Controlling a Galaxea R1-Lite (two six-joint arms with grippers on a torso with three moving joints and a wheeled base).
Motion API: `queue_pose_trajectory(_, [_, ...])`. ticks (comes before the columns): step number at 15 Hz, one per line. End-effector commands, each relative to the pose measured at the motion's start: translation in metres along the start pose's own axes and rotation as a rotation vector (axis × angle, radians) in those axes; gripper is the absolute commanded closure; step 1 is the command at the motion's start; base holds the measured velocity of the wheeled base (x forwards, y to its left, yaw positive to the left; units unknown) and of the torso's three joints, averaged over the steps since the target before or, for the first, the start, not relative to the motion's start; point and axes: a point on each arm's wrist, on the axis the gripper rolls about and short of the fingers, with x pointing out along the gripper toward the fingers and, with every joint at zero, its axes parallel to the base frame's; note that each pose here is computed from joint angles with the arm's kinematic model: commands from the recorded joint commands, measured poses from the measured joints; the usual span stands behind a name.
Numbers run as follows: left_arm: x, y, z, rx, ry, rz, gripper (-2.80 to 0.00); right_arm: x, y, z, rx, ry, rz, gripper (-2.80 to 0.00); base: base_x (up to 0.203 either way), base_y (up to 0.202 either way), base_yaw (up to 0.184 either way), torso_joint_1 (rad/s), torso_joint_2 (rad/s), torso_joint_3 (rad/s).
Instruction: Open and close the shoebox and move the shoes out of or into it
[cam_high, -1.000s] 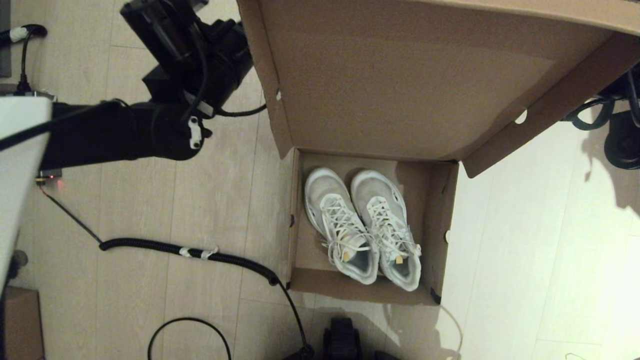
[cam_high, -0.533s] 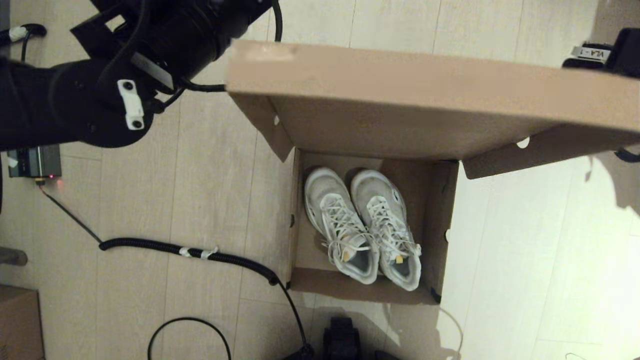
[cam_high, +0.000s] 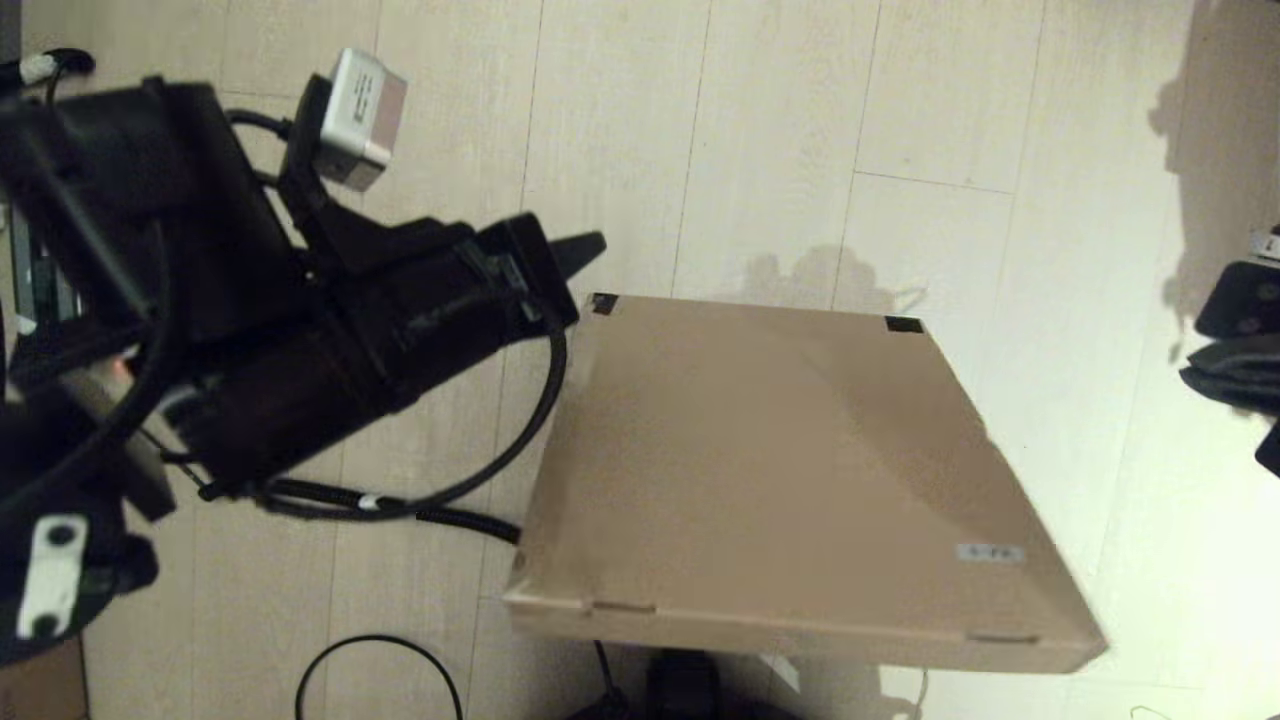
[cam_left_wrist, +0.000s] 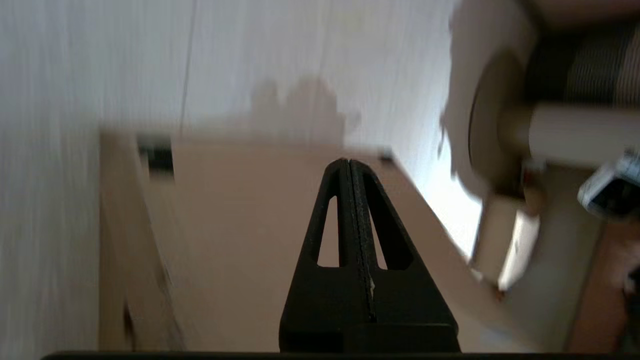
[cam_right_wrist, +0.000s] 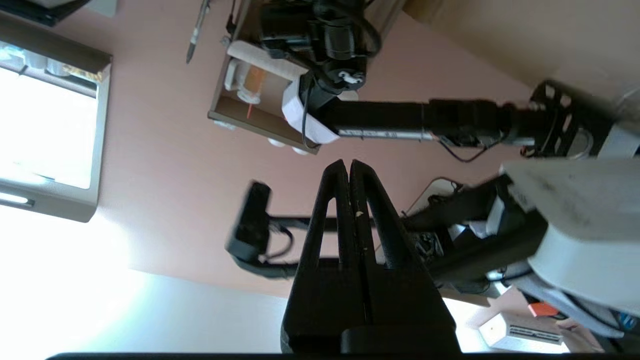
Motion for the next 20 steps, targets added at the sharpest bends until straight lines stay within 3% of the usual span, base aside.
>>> queue_pose_trajectory(1, [-0.034,0.001,-0.015,-0.001,0.037,-0.013,0.00,-0.001,-0.007,-0.027,-0.010,0.007,-0.006,0.00,0.000,0.000,0.000,0.000,0.00,0.000])
queue_pose_trajectory(5, [-0.067,0.004,-0.023,0.010,0.031,-0.016,0.00,-0.003,-0.019,-0.026,-0.181,-0.023,0.007,0.00,0.000,0.000,0.000,0.000,0.00,0.000])
queue_pose_trajectory(7, [-0.081,0.007,-0.025,0.011,0.028,0.009,0.00,-0.013,-0.026,-0.017,-0.225,-0.122,0.008,0.00,0.000,0.000,0.000,0.000,0.00,0.000])
queue_pose_trajectory(10, [-0.102,0.013,-0.032,0.015,0.033,0.057,0.00,-0.024,-0.060,-0.002,-0.286,-0.309,0.026,0.00,0.000,0.000,0.000,0.000,0.00,0.000])
queue_pose_trajectory(13, [-0.125,0.018,-0.034,0.032,0.012,0.102,0.00,-0.026,-0.092,0.007,-0.396,-0.440,-0.012,0.00,0.000,0.000,0.000,0.000,0.00,0.000])
queue_pose_trajectory(16, [-0.150,0.033,-0.050,0.104,0.039,0.177,0.00,-0.016,-0.134,0.005,-0.535,-0.452,-0.117,0.00,0.000,0.000,0.000,0.000,0.00,0.000])
queue_pose_trajectory(18, [-0.155,0.035,-0.054,0.115,0.050,0.189,0.00,-0.005,-0.155,0.000,-0.691,-0.459,-0.225,0.00,0.000,0.000,0.000,0.000,0.00,0.000])
queue_pose_trajectory(20, [-0.157,0.036,-0.057,0.133,0.061,0.197,0.00,-0.001,-0.170,-0.003,-0.875,-0.500,-0.432,0.00,0.000,0.000,0.000,0.000,0.00,0.000])
